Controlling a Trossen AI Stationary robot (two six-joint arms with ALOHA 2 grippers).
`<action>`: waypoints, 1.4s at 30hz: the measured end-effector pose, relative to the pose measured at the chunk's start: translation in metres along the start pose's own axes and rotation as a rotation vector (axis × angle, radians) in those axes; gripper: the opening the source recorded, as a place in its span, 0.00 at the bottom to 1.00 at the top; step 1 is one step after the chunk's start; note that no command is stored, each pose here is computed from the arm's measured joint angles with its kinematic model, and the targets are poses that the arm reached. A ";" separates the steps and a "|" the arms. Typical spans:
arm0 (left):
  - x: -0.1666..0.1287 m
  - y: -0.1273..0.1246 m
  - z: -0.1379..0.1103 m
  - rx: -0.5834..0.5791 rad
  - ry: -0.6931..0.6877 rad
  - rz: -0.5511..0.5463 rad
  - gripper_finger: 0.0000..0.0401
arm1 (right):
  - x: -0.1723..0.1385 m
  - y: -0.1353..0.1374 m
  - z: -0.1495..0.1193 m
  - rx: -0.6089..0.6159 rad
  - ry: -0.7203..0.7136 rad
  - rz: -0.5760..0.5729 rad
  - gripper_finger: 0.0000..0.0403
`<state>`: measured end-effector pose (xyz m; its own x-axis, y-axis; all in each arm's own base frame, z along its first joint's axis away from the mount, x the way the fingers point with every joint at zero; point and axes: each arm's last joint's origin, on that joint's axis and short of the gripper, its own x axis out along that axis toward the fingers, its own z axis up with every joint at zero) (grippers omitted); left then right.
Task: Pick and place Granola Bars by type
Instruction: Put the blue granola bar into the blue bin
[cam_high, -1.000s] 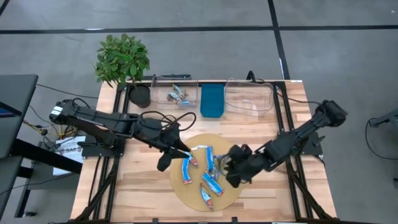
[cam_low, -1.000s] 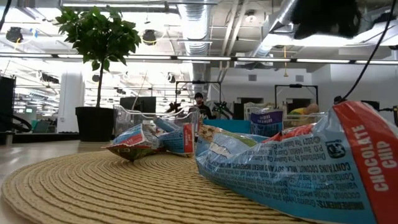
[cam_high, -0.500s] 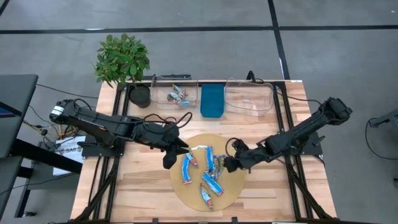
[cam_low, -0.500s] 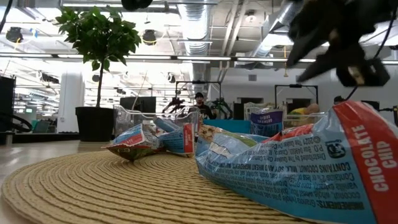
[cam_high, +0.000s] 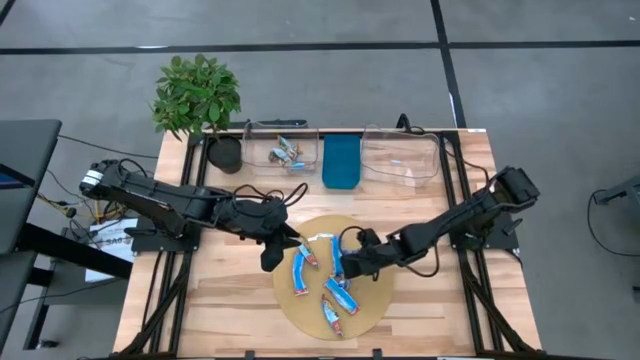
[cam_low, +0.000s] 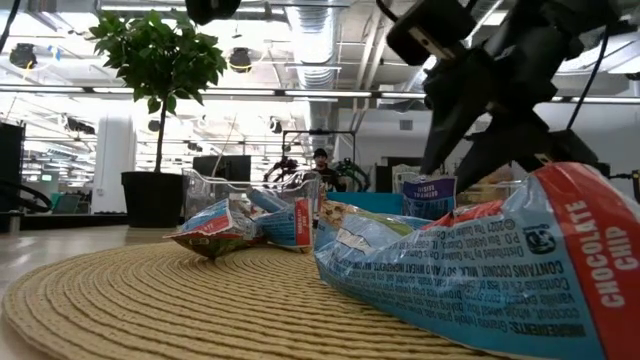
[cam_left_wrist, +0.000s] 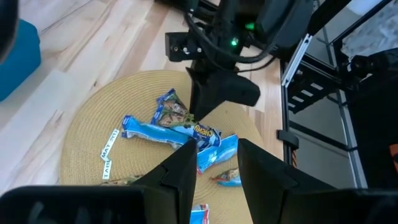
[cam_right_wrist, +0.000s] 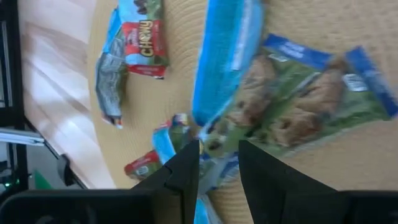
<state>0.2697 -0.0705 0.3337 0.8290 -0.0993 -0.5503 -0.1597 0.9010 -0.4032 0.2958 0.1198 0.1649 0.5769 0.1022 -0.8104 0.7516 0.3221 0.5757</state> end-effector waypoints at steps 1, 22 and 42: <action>0.000 0.000 0.000 0.000 0.003 -0.001 0.27 | 0.002 0.002 0.000 0.000 0.002 -0.001 0.26; 0.000 -0.001 0.000 0.046 0.004 -0.014 0.27 | 0.025 0.003 0.016 0.125 0.033 -0.070 0.26; 0.000 -0.001 0.000 0.054 0.000 -0.015 0.27 | 0.026 0.004 0.030 0.087 0.020 -0.052 0.50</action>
<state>0.2701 -0.0709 0.3343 0.8310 -0.1130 -0.5446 -0.1179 0.9211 -0.3711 0.3233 0.0956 0.1489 0.5308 0.1064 -0.8408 0.8058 0.2441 0.5395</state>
